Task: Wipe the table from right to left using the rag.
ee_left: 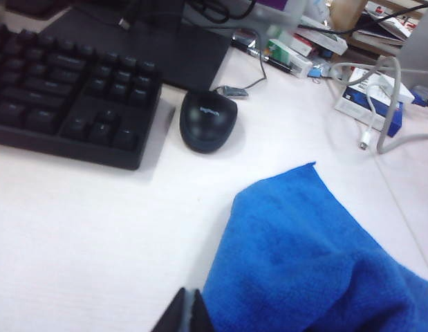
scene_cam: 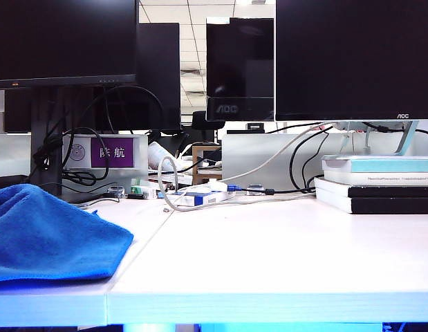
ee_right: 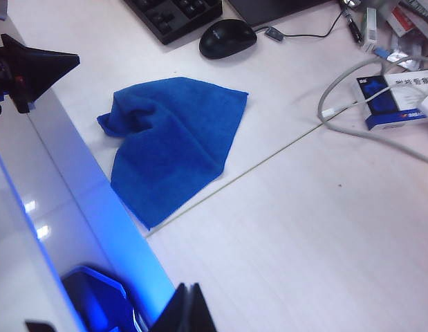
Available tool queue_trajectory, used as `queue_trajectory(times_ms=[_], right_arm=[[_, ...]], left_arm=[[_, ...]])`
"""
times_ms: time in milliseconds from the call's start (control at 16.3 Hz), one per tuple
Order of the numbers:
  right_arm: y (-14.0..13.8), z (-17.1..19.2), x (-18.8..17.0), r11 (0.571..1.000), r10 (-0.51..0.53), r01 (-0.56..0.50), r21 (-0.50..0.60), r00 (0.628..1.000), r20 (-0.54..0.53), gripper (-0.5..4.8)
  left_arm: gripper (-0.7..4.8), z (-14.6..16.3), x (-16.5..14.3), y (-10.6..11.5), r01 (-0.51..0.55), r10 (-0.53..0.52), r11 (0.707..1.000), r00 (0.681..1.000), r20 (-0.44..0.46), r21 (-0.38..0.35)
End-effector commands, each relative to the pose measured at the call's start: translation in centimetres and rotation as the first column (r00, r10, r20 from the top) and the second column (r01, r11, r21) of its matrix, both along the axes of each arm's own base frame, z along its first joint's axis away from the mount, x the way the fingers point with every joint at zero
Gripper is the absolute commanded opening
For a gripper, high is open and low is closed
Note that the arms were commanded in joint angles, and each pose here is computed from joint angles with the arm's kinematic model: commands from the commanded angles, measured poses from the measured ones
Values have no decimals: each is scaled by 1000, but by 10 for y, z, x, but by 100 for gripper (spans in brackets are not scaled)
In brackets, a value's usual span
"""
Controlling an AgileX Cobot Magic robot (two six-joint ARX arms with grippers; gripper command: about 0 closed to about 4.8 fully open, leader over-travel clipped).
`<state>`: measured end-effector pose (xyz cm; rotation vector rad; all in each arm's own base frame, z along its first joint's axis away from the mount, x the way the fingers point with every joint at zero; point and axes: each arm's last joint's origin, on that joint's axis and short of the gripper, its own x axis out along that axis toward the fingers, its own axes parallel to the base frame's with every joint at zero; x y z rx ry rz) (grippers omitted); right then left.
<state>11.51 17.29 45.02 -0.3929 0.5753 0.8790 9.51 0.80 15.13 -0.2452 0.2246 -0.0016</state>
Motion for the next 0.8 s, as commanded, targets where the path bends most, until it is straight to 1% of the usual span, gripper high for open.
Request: queue_trajectory(times_ms=[61,184,245,306,368,429,490,552,613,674,736,797], right_arm=[[-16,-32,-9,993,-43,34,115,996,81,-1],[-33,-68,-20,986,-68,48,162,991,117,-1],[-39,-78,-23,983,-85,63,171,988,129,-1],[-50,-94,-28,979,-129,102,176,980,152,-1],[-57,-106,-32,974,-158,129,183,976,152,-1],[-70,-131,-39,959,-218,187,214,967,129,-1],[-77,-150,-43,947,-254,219,235,959,130,-1],[-82,-162,-45,942,-265,227,247,955,136,-1],[-88,-184,-49,936,-275,230,267,950,145,-1],[-93,-198,-51,928,-303,254,272,939,159,-1],[-100,-219,-52,882,-424,346,321,879,216,-1],[-104,-226,-53,847,-477,371,381,847,235,-1]], left_arm=[[-5,-3,0,0,11,-11,1000,1000,-12,15],[-5,-3,0,0,10,-10,1000,1000,-14,16],[-5,-3,0,0,10,-10,1000,1000,-13,16],[-5,-3,0,0,10,-9,1000,1000,-13,16],[-5,-2,0,0,10,-10,1000,1000,-13,16],[-5,-2,0,0,9,-9,1000,1000,-10,16],[-5,-2,0,0,9,-9,1000,1000,-10,16],[-5,-2,0,0,9,-9,1000,1000,-10,16],[-5,-2,0,0,9,-9,1000,1000,-10,16],[-5,-2,0,0,9,-9,1000,1000,-10,16],[-5,-2,0,0,9,-9,1000,1000,-10,16],[-5,-2,0,0,9,-9,1000,1000,-10,16]])
